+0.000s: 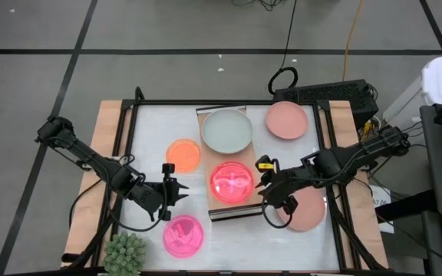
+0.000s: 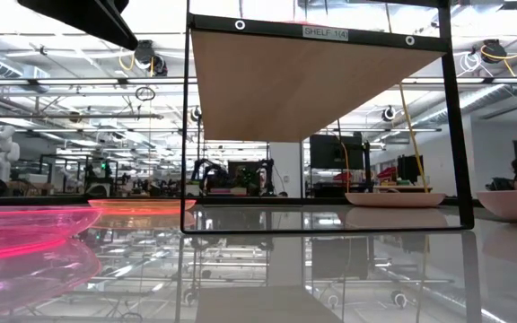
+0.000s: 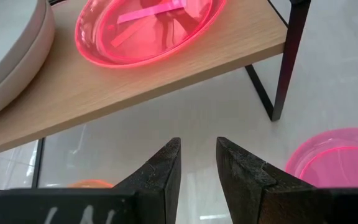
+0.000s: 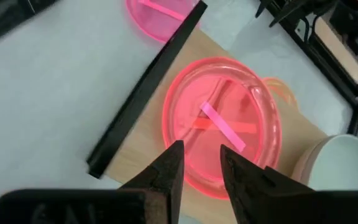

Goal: Place and stack plates onto a shelf
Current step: Stack the pink plate on the pink plate on the shelf

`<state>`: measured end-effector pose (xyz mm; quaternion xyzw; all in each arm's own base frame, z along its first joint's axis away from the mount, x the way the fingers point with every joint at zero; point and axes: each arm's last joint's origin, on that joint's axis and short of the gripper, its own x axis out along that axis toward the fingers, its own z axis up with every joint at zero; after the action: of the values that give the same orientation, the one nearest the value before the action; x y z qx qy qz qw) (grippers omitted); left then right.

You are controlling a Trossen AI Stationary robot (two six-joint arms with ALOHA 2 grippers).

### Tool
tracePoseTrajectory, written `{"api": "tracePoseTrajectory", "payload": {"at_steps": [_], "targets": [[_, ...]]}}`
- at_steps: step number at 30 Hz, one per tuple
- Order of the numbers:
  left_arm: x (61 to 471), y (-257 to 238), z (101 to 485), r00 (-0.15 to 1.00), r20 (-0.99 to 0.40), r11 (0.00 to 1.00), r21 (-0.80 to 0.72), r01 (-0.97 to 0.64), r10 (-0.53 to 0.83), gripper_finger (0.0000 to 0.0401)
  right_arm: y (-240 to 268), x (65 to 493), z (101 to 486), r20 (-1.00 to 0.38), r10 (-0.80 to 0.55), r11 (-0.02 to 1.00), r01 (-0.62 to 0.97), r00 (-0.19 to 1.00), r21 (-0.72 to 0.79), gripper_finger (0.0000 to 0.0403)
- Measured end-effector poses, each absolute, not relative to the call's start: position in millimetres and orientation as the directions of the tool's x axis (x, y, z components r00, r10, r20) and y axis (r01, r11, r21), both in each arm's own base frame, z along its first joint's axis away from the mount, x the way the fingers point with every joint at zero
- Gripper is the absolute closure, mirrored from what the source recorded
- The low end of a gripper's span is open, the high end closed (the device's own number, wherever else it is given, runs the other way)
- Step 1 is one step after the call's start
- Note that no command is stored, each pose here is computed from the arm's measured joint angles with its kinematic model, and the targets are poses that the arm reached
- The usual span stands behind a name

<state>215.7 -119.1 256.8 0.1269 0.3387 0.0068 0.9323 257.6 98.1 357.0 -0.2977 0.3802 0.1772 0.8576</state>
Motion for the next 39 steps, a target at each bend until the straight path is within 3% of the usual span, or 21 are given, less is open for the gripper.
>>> {"api": "tracePoseTrajectory", "payload": {"at_steps": [13,39], "targets": [[214.6,-118.9,255.5,0.758,-0.647,0.973,0.219,0.073,0.089,0.0293,104.3,245.9,352.6,-0.811,0.058,0.947,-0.290,0.583,-0.141,0.0314],[214.6,-119.7,255.6,0.754,-0.653,0.980,0.185,0.075,0.065,0.0293,140.0,216.7,303.6,-0.898,0.048,0.988,-0.153,0.438,-0.021,0.0314]]}}
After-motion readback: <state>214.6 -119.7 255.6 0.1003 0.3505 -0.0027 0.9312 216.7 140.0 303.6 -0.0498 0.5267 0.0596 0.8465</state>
